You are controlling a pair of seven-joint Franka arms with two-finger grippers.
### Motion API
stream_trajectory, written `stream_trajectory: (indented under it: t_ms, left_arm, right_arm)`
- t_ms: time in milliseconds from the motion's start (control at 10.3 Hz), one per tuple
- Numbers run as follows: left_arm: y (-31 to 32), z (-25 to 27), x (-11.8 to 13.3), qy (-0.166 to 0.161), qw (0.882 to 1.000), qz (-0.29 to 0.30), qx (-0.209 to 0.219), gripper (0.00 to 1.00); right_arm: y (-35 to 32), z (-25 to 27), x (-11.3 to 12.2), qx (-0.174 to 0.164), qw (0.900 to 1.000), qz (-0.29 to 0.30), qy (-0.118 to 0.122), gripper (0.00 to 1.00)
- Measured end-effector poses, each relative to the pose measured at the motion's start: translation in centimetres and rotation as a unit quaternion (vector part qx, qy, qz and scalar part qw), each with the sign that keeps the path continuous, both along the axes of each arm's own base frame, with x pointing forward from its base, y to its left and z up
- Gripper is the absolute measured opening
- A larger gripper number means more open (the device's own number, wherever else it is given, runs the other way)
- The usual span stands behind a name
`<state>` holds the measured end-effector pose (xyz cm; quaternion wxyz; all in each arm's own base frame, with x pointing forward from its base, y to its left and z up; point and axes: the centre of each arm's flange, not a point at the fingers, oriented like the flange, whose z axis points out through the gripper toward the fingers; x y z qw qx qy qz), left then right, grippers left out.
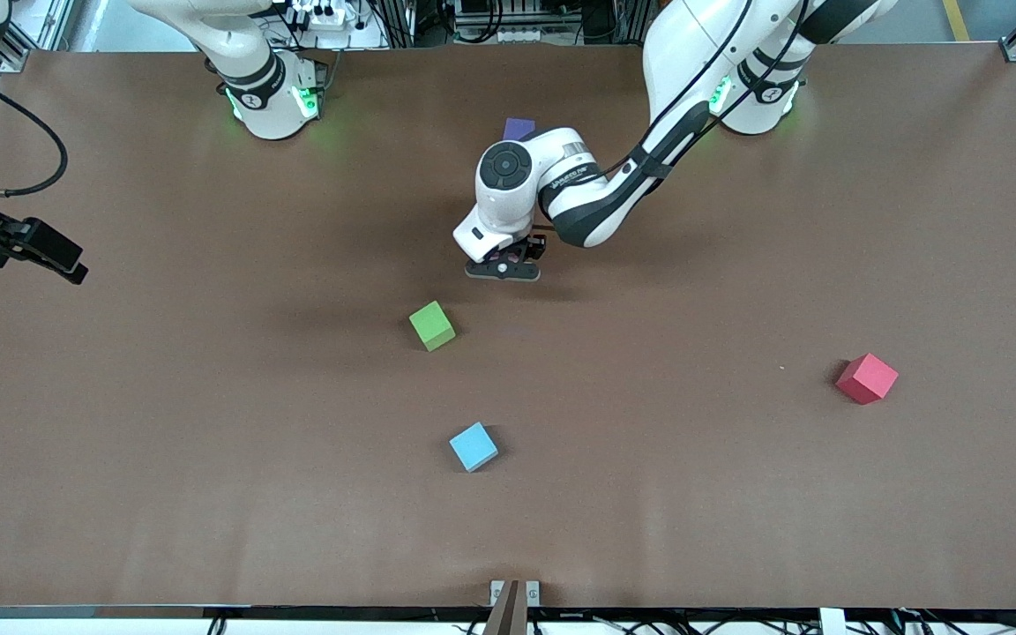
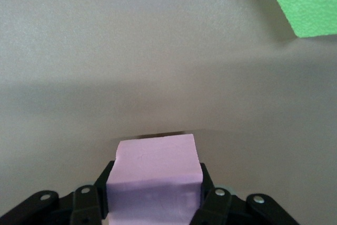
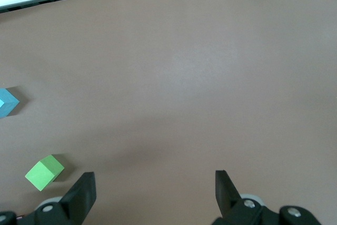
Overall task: Arrange blocks into number 1
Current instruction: 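Place the pink cube below the orange cube with the left gripper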
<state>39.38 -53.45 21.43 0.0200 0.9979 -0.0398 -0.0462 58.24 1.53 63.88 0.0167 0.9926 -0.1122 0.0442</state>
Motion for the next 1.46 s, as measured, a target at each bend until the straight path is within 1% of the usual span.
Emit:
stream_trajectory:
  t_ms: [486, 680, 777, 874, 972, 1166, 1263, 1457]
  left_arm:
    - [0.1, -0.5, -0.6, 0.004, 1.000, -0.004, 0.004, 0.63]
    - [0.1, -0.5, -0.6, 0.004, 1.000, -0.004, 0.004, 0.71]
    - [0.1, -0.4, -0.5, 0.003, 1.000, -0.002, 0.003, 0.82]
    - [0.1, -0.1, -0.1, 0.000, 1.000, 0.001, -0.001, 0.98]
    - [0.1, 0.8, 0.5, -0.007, 1.000, 0.005, -0.007, 1.00]
    - [0.9, 4.8, 2.6, -0.033, 0.999, 0.018, -0.017, 1.00]
    - [1.9, 7.8, 3.9, -0.048, 0.998, 0.030, -0.014, 1.00]
    - [5.7, 15.3, 7.2, -0.067, 0.994, 0.085, -0.018, 1.00]
  right_arm:
    - [0.0, -0.5, 0.3, 0.000, 1.000, 0.000, 0.004, 1.00]
    - [0.0, -0.6, 0.4, 0.000, 1.000, 0.000, 0.005, 1.00]
    - [0.0, -0.7, 0.4, 0.000, 1.000, 0.000, 0.005, 1.00]
    - [0.0, -0.7, 0.5, 0.000, 1.000, 0.000, 0.006, 1.00]
    - [0.0, -0.7, 0.5, 0.000, 1.000, 0.000, 0.006, 1.00]
    - [0.0, -0.7, 0.5, 0.000, 1.000, 0.000, 0.006, 1.00]
    - [0.0, -0.7, 0.5, 0.000, 1.000, 0.000, 0.006, 1.00]
    - [0.0, -0.7, 0.5, 0.000, 1.000, 0.000, 0.006, 1.00]
